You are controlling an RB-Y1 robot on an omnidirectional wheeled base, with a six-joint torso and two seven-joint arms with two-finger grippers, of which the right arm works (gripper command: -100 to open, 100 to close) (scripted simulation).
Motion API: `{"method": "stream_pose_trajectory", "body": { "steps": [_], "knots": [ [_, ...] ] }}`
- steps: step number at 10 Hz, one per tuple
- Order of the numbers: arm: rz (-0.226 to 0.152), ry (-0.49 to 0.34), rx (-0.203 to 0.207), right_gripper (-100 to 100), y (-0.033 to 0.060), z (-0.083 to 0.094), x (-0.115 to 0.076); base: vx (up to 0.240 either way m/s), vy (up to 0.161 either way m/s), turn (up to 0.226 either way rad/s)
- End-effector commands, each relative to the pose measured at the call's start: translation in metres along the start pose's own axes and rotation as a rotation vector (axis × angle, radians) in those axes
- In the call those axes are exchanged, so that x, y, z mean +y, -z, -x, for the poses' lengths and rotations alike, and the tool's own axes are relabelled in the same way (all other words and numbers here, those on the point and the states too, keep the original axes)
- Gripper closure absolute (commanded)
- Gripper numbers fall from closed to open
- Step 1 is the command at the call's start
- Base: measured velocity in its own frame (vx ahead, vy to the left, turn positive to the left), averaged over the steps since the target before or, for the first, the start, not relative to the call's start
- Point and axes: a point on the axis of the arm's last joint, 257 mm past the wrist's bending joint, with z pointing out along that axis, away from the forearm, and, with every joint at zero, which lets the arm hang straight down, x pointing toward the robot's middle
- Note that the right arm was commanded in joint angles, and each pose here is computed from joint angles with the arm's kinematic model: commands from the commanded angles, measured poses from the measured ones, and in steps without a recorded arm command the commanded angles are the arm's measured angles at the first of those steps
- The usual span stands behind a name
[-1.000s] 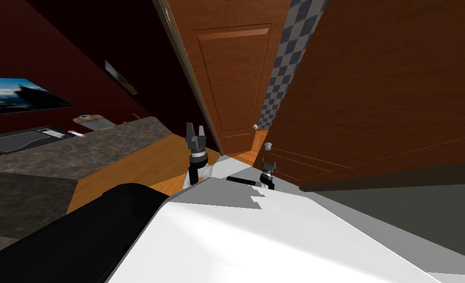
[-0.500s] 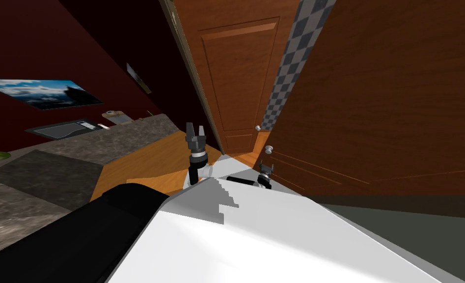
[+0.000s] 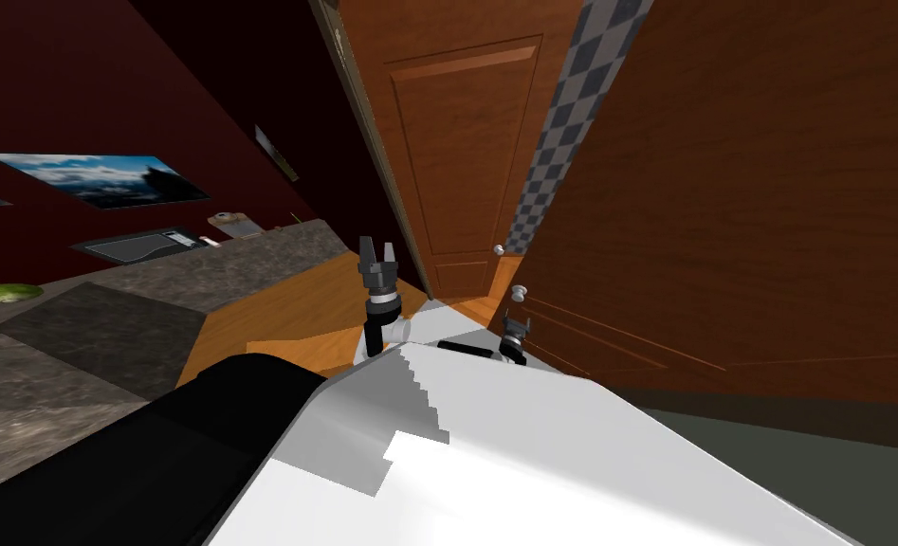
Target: Push the door open
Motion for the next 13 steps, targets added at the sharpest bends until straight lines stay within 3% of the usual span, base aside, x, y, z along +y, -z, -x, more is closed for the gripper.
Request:
{"method": "stream_pose_trajectory", "body": {
  "steps": [1,4,7,8,13],
  "knots": [
    [-0.001,0.019,0.007,-100,-0.0048,0.0,0.01,0.174,-0.062,0.018],
    [0.005,0.015,0.005,-100,-0.0085,0.001,0.014,0.2,-0.07,0.016],
    [0.01,-0.007,-0.004,-100,-0.0065,0.001,0.007,0.148,-0.065,0.016],
    [0.01,-0.007,-0.004,100,-0.0065,0.001,0.007,-0.013,0.009,0.021],
    [0.01,-0.007,-0.004,100,-0.0065,0.001,0.007,-0.01,0.006,-0.001]
  ]
}}
